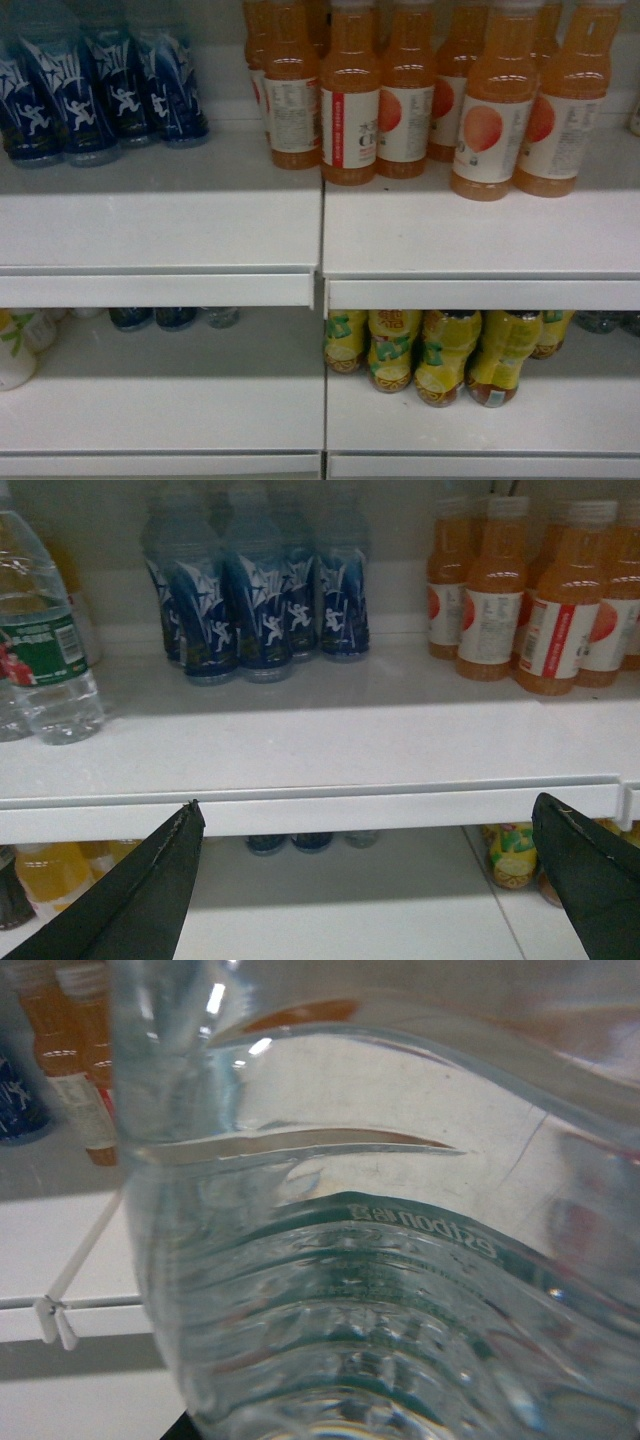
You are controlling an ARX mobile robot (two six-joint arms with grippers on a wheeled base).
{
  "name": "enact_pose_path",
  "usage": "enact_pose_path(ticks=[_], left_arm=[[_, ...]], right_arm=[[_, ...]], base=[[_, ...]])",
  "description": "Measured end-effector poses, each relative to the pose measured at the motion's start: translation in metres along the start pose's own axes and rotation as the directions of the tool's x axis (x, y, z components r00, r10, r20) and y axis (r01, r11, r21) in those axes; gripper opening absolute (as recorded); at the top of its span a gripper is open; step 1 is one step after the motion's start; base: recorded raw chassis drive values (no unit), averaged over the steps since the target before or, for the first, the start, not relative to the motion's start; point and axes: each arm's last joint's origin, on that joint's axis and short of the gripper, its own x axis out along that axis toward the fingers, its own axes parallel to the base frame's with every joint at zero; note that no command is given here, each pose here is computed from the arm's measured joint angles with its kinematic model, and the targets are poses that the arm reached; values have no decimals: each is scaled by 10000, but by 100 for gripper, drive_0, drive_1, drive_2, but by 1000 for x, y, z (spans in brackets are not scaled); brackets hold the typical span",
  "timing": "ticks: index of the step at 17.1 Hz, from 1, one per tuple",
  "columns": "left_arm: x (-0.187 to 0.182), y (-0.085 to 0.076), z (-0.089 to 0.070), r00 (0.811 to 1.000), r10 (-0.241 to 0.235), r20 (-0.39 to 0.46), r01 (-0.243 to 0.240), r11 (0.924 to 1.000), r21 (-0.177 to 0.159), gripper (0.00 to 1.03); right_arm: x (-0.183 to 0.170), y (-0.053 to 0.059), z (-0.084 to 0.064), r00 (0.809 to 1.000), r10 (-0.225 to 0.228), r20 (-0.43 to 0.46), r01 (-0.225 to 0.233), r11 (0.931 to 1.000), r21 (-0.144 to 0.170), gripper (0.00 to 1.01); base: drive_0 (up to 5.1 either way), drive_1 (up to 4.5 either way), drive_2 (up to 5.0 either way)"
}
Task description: Move water from second to third shelf
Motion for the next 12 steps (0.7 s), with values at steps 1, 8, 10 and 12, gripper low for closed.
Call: enact_pose_path(ticks=[1,8,10,12], left_arm=[[0,0,0,10000,8,-8,-8,10000,0,98],[0,0,0,10000,0,8,0,10000,0,98],[0,0,0,10000,4,4,-4,10000,0,98],[0,0,0,10000,4,4,-4,10000,0,98]], right_arm=[[0,0,0,10000,8,41,-8,10000,5,41],[0,0,0,10000,28,46,-28,10000,2,41],[0,0,0,10000,-38,35,38,10000,1,41],[0,0,0,10000,-1,27,1,10000,-1,41]], base=[[-503,242,242],[-503,243,243],[-490,255,255],[-507,238,238]])
